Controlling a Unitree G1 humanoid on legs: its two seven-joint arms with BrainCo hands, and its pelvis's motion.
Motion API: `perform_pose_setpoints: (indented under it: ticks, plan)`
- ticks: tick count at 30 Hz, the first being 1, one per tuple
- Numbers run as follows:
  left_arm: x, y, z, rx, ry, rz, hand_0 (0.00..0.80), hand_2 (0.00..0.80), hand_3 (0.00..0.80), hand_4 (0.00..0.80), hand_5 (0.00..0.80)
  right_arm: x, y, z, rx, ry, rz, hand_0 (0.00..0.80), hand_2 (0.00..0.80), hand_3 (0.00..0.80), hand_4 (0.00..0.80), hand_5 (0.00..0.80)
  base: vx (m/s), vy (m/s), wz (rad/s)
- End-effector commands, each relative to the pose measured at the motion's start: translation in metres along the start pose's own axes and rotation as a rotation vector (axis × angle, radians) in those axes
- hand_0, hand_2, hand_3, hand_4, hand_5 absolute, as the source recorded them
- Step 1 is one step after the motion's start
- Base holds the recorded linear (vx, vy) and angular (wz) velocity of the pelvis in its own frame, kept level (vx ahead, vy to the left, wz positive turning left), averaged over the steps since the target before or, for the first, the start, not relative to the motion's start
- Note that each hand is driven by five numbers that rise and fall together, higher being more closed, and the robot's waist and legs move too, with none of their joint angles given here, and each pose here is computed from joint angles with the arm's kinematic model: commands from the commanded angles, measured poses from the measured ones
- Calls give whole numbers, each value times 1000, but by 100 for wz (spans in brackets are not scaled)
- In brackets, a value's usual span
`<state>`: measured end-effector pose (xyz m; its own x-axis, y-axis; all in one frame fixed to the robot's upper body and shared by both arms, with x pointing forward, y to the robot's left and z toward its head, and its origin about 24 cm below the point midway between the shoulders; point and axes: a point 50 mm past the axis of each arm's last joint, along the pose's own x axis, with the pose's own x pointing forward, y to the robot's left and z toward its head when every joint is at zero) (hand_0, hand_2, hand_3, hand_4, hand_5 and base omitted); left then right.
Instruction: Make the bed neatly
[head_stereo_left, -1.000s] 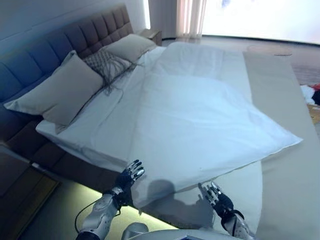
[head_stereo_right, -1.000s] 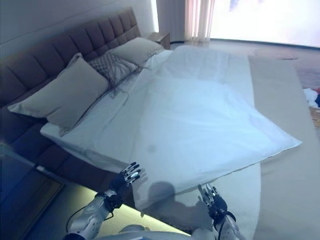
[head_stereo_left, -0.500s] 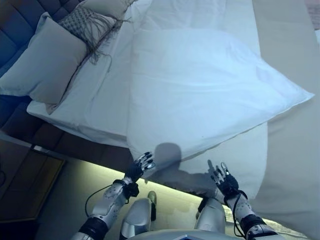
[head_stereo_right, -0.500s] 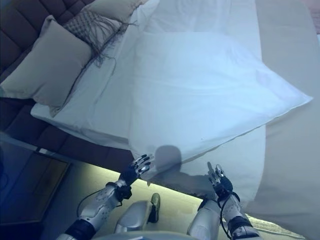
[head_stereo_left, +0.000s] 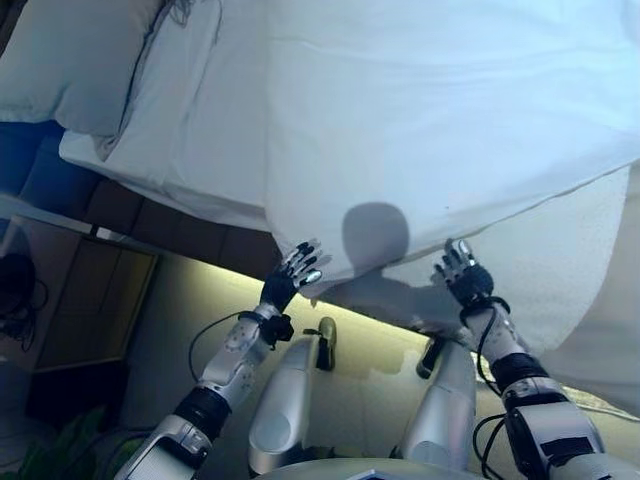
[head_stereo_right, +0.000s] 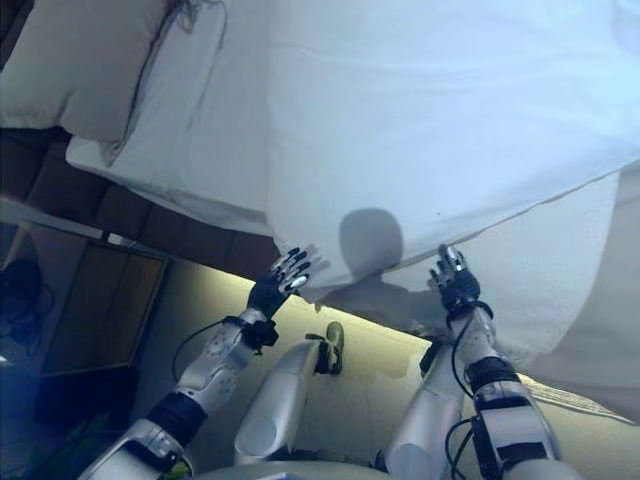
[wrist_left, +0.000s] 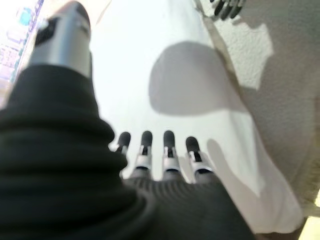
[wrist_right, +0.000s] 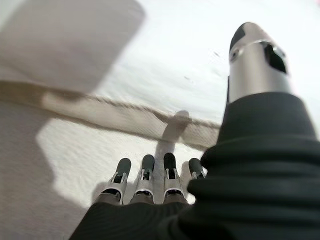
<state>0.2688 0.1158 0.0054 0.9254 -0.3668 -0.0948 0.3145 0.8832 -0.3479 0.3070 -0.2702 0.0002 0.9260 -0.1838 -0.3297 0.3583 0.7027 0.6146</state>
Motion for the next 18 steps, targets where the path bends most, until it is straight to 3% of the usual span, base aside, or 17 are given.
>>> perform_pose_setpoints:
  ticks: [1,18]
  plan:
    - [-2,-13,16,-89,-122,-33,0,0,0,0,0,2,-4,36,-8,-66,23,0,0,0,0,0,18,53,3]
    - [-11,-11,13,-120,-81,-52,0,0,0,0,0,-5,-17,140,-74,-216,-14,0,0,0,0,0,34,17,9]
